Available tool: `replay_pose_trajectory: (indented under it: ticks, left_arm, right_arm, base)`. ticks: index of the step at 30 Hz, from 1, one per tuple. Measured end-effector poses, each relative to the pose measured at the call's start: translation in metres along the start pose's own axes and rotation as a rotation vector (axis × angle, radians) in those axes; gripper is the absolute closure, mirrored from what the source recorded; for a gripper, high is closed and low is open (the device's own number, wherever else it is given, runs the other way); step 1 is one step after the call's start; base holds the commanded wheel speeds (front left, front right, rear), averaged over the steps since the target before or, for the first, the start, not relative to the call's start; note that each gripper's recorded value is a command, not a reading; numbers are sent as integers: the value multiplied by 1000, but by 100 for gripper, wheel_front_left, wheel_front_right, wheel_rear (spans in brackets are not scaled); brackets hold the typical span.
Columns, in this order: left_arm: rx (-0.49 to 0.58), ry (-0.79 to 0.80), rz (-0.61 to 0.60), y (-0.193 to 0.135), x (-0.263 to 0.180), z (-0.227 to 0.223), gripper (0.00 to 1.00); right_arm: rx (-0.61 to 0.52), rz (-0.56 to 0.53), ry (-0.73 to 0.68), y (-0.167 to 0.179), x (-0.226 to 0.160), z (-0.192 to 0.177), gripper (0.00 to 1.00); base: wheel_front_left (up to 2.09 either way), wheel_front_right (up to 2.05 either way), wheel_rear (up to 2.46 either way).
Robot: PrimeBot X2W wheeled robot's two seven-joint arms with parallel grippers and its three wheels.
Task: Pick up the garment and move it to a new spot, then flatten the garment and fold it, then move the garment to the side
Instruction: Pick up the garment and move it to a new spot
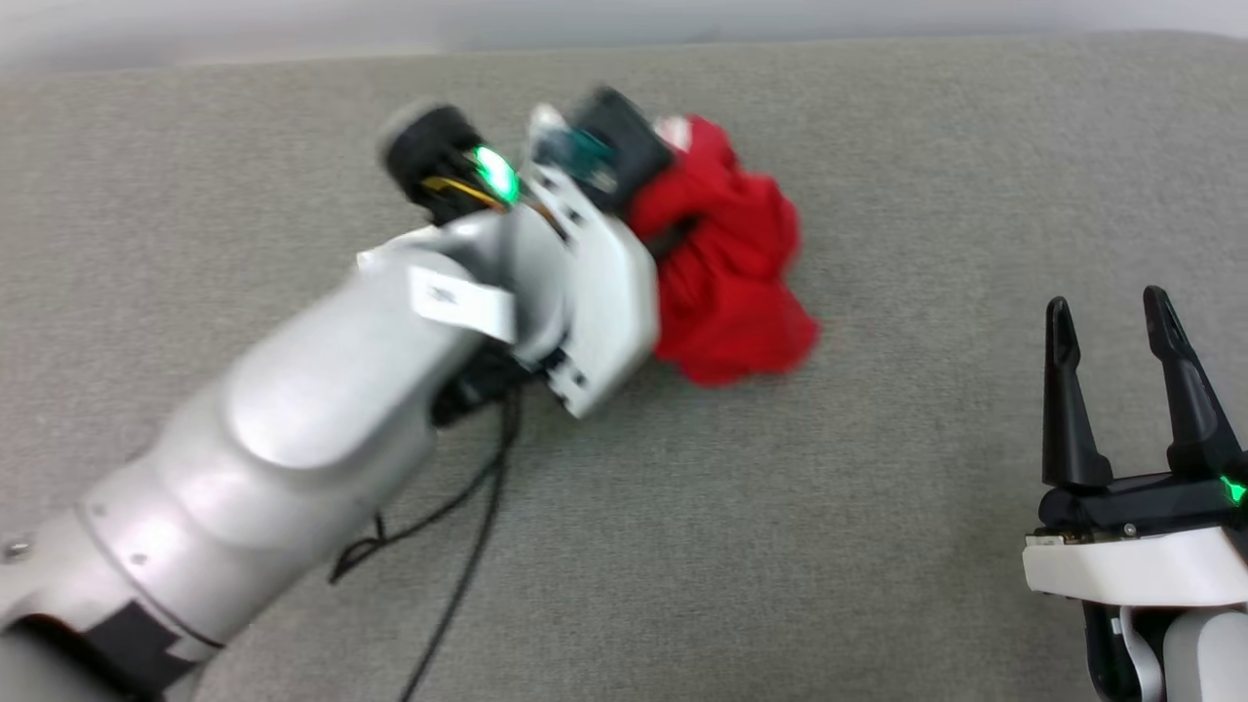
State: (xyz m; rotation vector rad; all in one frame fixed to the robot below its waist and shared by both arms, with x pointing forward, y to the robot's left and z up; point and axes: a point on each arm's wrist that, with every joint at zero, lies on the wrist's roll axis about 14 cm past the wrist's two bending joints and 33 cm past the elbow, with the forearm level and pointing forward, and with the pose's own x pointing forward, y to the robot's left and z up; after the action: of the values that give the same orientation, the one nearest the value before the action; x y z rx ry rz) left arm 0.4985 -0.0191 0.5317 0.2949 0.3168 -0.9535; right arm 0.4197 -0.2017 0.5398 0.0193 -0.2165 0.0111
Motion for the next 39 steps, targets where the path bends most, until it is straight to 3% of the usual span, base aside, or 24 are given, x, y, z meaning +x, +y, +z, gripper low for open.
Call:
replay_pose_trajectory:
  ticks: [8,13,18,19,20,21,33,39]
  left_arm:
    - [8,82,-284,-104,50,-39,100]
    - [-59,177,-378,-149,57,-79,100]
    - [-60,250,-417,-174,50,-105,100]
    - [-58,242,-409,-173,50,-104,70]
    - [-55,230,-399,-171,50,-102,15]
    - [-56,217,-387,-168,49,-101,0]
    - [-135,-56,-149,-124,19,-50,0]
    - [-170,-185,112,-75,-25,-44,0]
  right_arm:
    - [-5,-69,23,-23,-8,-5,0]
    - [-13,-95,38,-32,-11,-9,0]
    - [-17,-104,45,-36,-12,-11,0]
    - [-16,-102,44,-35,-12,-10,0]
    - [-16,-98,43,-34,-12,-10,0]
    - [-17,-93,41,-32,-12,-9,0]
    - [-7,-42,9,-13,-30,10,0]
    - [5,-10,-16,-1,-38,21,0]
  base:
    - [0,0,0]
    - [0,0,0]
    - [0,0,0]
    - [0,0,0]
    - [0,0,0]
    - [0,0,0]
    - [0,0,0]
    - [0,0,0]
